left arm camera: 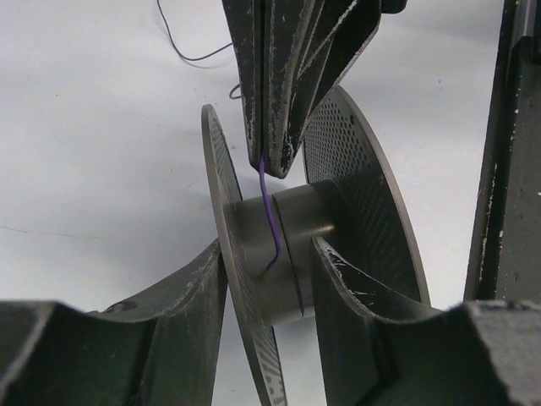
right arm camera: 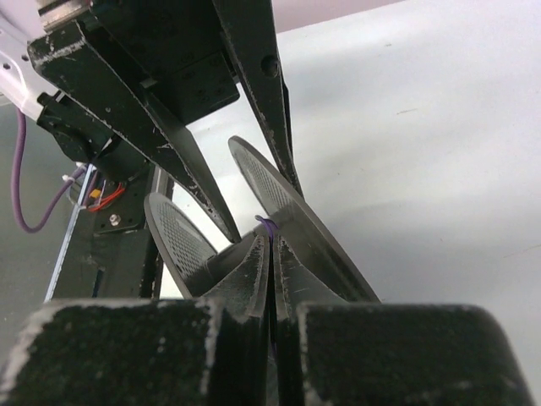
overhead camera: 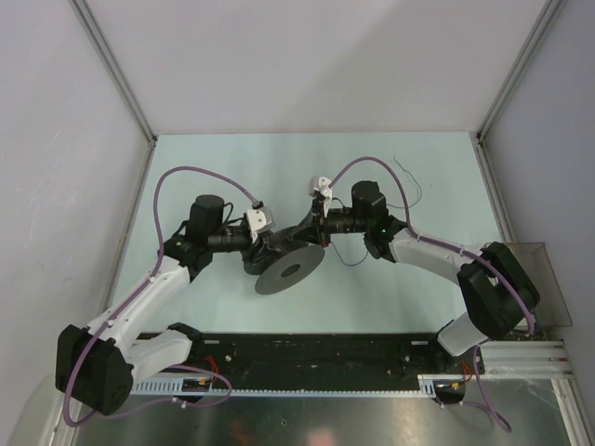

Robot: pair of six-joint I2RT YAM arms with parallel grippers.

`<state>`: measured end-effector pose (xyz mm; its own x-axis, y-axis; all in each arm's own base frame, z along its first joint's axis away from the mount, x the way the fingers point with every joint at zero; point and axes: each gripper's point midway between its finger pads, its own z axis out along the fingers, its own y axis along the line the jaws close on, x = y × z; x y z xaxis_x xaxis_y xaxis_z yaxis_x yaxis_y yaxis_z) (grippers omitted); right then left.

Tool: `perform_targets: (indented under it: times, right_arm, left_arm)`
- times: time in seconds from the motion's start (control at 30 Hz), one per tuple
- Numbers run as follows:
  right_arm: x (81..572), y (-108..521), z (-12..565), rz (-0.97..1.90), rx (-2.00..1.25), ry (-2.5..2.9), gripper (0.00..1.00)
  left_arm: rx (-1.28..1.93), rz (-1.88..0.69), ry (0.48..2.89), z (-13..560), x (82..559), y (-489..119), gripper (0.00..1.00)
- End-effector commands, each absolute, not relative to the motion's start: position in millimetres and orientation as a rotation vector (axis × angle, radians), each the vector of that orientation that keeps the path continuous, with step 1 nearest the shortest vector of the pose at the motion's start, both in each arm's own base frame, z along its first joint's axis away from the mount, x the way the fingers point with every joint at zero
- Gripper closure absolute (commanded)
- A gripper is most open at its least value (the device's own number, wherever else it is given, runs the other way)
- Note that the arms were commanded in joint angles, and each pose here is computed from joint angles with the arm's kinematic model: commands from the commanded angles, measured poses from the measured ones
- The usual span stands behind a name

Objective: Wrap the cables

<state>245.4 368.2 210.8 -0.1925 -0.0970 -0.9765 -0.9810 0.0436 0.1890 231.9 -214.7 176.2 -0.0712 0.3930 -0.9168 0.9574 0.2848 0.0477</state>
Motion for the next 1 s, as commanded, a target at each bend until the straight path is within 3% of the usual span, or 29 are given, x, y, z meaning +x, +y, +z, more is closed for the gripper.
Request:
perform_targets:
  times: [0.0,0.13,0.3,0.53,0.67,0.77,0.83,0.97]
  right_arm:
    - [249.8,373.0,220.1,1.26,-1.12,1.394,1.0]
    - [248.6,372.7,216.6,1.263,-1.113,1.403,1.0]
    - [245.8,373.4,213.1,1.26,-1.116,1.411,1.0]
    - [247.5,374.7,212.2,1.259,-1.101,1.418,1.0]
    - [248.6,375.0,211.0,1.257,-1.093,1.429,1.0]
    - [248.5,374.8,209.8,1.255,-1.094,1.435,1.0]
    - [249.2,374.4,208.4,1.25,-1.095,1.44,1.0]
    - [252.3,373.0,206.0,1.239,-1.093,1.445,1.0]
  left_arm:
    - [1.242,-0.824,1.603,181.5,229.4,-220.4,0.52]
    - [1.228,-0.818,1.609,182.4,230.0,-220.7,0.49]
    - [1.212,-0.795,1.628,180.4,235.1,-222.0,0.53]
    - [1.218,-0.741,1.642,175.5,240.4,-224.2,0.7]
    - [1.222,-0.735,1.638,175.1,240.4,-224.3,0.91]
    - [1.224,-0.723,1.64,174.2,242.0,-224.0,0.99]
    - [1.218,-0.726,1.644,175.0,243.5,-224.9,0.96]
    - [1.218,-0.743,1.65,175.9,244.4,-228.3,0.76]
